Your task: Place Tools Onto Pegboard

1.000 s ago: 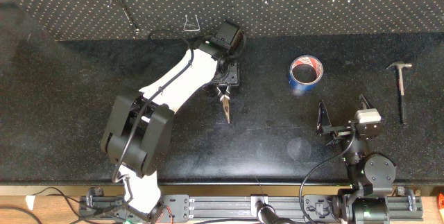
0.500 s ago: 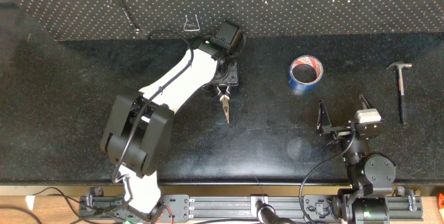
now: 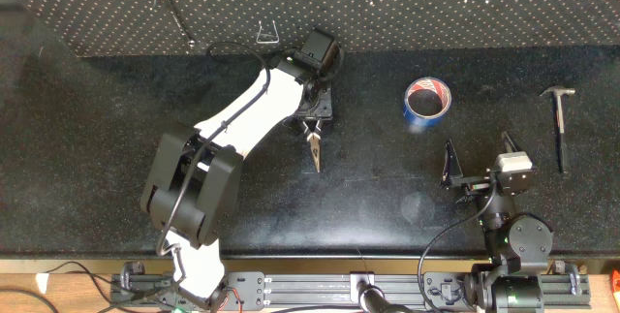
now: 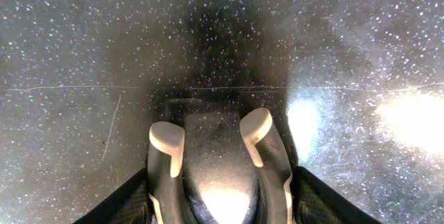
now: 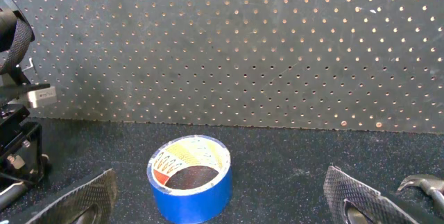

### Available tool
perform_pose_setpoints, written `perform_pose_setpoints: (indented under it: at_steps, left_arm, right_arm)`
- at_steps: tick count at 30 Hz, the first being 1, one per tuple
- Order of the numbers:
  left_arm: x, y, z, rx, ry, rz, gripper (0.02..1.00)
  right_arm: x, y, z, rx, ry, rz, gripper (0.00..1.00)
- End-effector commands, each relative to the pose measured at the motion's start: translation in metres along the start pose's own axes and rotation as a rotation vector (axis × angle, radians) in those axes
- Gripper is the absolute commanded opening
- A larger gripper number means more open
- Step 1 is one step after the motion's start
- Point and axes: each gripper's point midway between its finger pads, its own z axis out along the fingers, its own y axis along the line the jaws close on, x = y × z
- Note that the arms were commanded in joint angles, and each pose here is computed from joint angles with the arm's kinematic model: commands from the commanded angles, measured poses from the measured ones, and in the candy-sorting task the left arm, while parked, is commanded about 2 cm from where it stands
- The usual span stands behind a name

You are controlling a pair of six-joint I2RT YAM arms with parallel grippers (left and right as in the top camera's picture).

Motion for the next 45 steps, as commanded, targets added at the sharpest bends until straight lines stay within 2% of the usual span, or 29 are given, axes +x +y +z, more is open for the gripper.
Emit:
perform_pose_setpoints:
  at_steps: [1,3,5,7,11,12,13,15,17,37,40,45]
  left_arm:
    - [0.017,-0.003,0.022,0.012,0.085,-0.005,0.029]
    - [0.016,-0.005,0.018,0.004,0.065,0.005,0.029]
    - [-0.003,0.002,-0.011,0.028,-0.012,-0.026,0.029]
    - [-0.032,0.027,-0.060,0.049,-0.149,-0.091,0.029]
    - [-0.068,0.083,-0.156,-0.066,-0.468,-0.195,0.029]
    - [-0.079,0.087,-0.176,-0.085,-0.555,-0.165,0.029]
    - [-0.108,0.080,-0.209,-0.068,-0.726,-0.090,0.027]
    - [-0.149,0.065,-0.248,-0.031,-0.953,-0.019,0.027]
    - [-0.166,0.064,-0.272,-0.047,-1.067,0.033,0.027]
    - [-0.178,0.065,-0.141,-0.118,-0.812,0.082,0.029]
    - [-0.162,0.069,-0.116,-0.140,-0.705,0.105,0.029]
    - [-0.153,0.073,-0.109,-0.149,-0.656,0.114,0.029]
  right_arm:
    - [0.002,0.001,0.000,-0.001,0.002,-0.008,0.974]
    - [0.002,0.001,0.000,-0.001,0.002,-0.008,0.978]
    - [0.002,0.001,0.000,-0.001,0.002,-0.008,0.976]
    - [0.002,0.001,0.000,-0.001,0.002,-0.008,0.974]
    - [0.002,0.001,0.000,-0.001,0.002,-0.007,0.974]
    - [0.002,0.001,0.000,-0.001,0.002,-0.008,0.974]
    - [0.002,0.001,0.000,-0.001,0.002,-0.008,0.976]
    - [0.002,0.001,0.000,-0.001,0.002,-0.008,0.976]
    - [0.002,0.001,0.000,-0.001,0.002,-0.008,0.976]
    - [0.002,0.001,0.000,-0.001,0.002,-0.008,0.976]
    - [0.002,0.001,0.000,-0.001,0.002,-0.007,0.976]
    - [0.002,0.001,0.000,-0.001,0.002,-0.008,0.976]
